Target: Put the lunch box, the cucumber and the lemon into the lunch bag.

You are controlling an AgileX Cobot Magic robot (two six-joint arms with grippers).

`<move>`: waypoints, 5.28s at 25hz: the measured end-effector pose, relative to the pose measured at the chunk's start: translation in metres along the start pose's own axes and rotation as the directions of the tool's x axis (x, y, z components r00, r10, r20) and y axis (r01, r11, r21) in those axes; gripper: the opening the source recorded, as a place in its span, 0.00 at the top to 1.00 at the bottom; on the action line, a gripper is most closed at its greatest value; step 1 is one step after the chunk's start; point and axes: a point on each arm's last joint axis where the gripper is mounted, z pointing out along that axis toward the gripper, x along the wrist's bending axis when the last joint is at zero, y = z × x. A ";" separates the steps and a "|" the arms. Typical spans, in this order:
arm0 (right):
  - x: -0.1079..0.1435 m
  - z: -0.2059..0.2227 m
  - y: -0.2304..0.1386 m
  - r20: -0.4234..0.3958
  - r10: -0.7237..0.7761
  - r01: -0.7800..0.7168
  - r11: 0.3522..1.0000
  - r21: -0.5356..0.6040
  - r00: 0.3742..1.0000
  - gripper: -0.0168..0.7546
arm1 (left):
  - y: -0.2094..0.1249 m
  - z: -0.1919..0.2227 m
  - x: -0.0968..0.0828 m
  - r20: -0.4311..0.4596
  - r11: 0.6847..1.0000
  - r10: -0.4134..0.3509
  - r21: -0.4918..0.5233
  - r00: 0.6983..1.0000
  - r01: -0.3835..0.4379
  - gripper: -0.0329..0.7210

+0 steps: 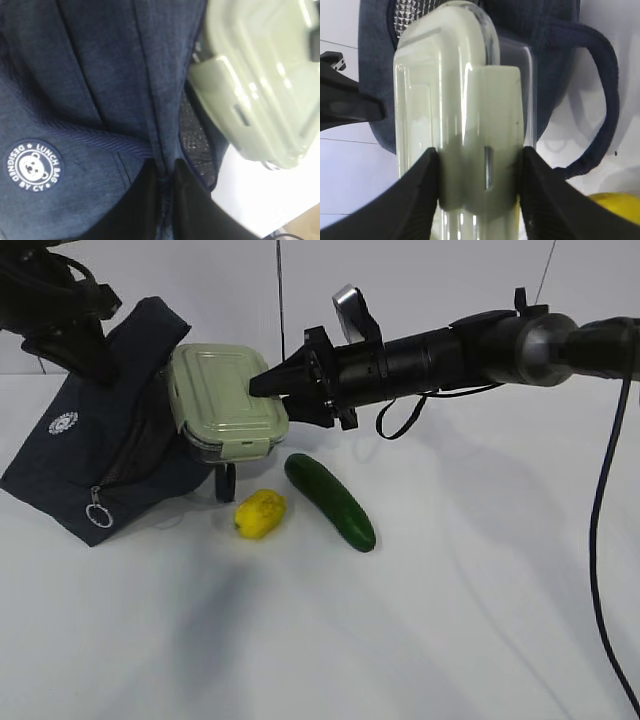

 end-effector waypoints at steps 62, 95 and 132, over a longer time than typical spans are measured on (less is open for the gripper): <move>-0.037 0.064 -0.022 0.105 -0.010 0.007 1.000 0.027 0.994 0.52 | 0.001 0.006 -0.039 0.179 1.000 0.029 0.002 0.983 -0.030 0.94; 0.015 -0.045 0.043 0.531 -0.427 0.274 0.898 0.345 0.732 0.43 | 0.002 0.007 -0.038 0.169 1.000 0.030 0.003 0.985 -0.031 0.94; -0.019 0.011 -0.018 0.544 -0.363 0.046 0.860 0.508 0.757 0.64 | 0.001 0.007 -0.037 0.158 0.999 0.035 0.009 0.987 -0.037 0.94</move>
